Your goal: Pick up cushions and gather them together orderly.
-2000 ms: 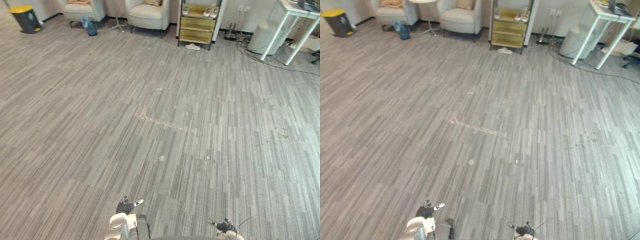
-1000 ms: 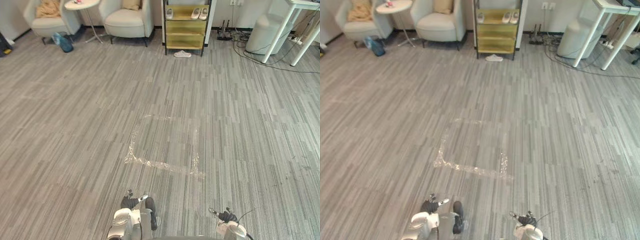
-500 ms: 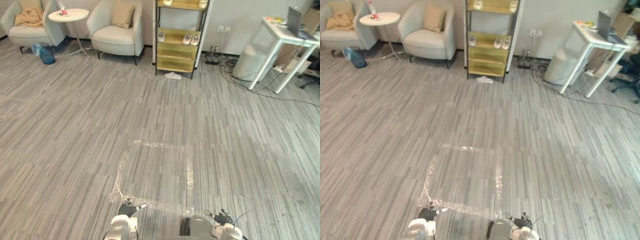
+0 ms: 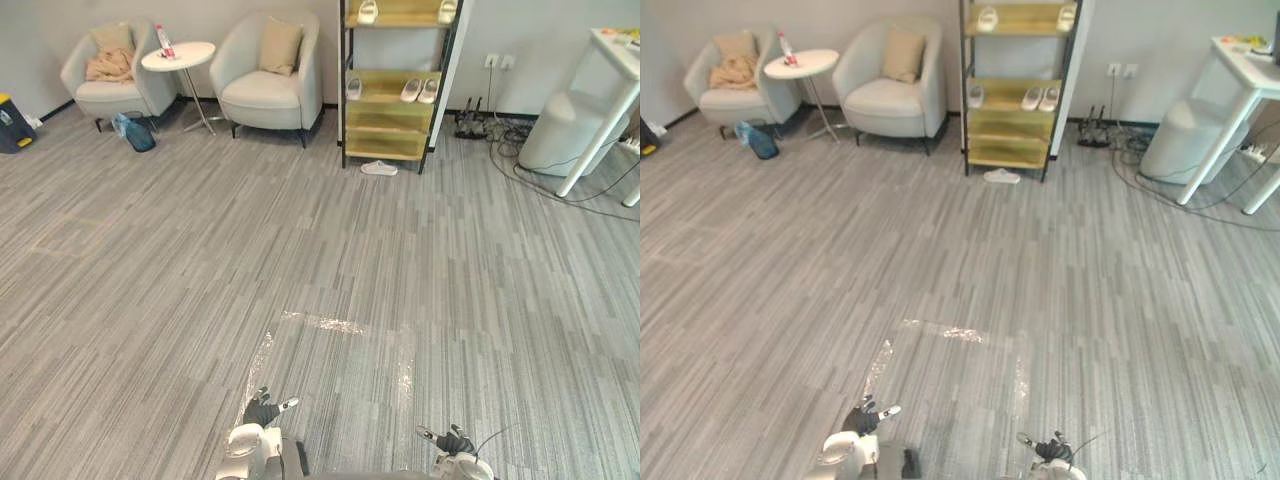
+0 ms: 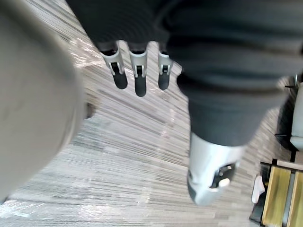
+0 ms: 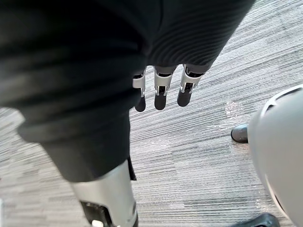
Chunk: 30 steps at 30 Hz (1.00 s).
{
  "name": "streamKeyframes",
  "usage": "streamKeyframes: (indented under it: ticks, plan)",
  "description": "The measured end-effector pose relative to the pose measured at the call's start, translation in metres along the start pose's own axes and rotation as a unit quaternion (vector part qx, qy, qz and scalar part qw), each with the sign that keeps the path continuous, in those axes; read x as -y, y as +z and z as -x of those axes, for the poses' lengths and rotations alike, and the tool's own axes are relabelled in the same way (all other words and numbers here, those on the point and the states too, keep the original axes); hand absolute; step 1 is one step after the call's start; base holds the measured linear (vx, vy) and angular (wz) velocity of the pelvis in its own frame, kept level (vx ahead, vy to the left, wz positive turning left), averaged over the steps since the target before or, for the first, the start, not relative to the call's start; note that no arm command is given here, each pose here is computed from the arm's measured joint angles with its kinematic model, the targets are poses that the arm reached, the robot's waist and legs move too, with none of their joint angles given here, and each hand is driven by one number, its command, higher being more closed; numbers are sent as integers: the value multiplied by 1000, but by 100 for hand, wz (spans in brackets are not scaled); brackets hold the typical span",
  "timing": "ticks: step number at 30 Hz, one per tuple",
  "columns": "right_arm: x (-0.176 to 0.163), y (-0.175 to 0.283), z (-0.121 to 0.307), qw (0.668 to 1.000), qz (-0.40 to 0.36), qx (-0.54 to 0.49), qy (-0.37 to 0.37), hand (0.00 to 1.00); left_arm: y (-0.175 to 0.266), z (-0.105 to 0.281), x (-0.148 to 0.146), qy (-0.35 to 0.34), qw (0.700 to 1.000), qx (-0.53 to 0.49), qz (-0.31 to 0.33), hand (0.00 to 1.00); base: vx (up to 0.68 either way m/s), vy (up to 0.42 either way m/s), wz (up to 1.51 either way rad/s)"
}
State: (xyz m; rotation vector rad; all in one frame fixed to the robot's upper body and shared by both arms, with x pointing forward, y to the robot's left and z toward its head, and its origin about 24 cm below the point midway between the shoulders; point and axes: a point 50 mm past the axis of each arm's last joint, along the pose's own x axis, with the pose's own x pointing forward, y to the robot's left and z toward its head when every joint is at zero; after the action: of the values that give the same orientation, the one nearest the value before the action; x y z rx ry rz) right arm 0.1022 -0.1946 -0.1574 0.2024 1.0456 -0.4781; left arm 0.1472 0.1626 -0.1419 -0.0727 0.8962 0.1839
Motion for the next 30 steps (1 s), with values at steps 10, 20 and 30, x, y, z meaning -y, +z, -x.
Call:
streamKeyframes:
  ticks: [10, 20, 30]
  plan:
    - [10, 8, -3, 1000, 14, 9, -8, 0, -17, 2, -12, 5, 998, -43, -36, 0, 431, 106, -5]
    - [29, 3, -5, 999, 9, -8, -38, 0, -20, 1, -2, -6, 999, -49, -24, 0, 262, -127, 11]
    - [33, -6, -2, 999, 11, -21, -40, 0, -19, 2, -10, 5, 999, -45, -25, 0, 147, 100, -22]
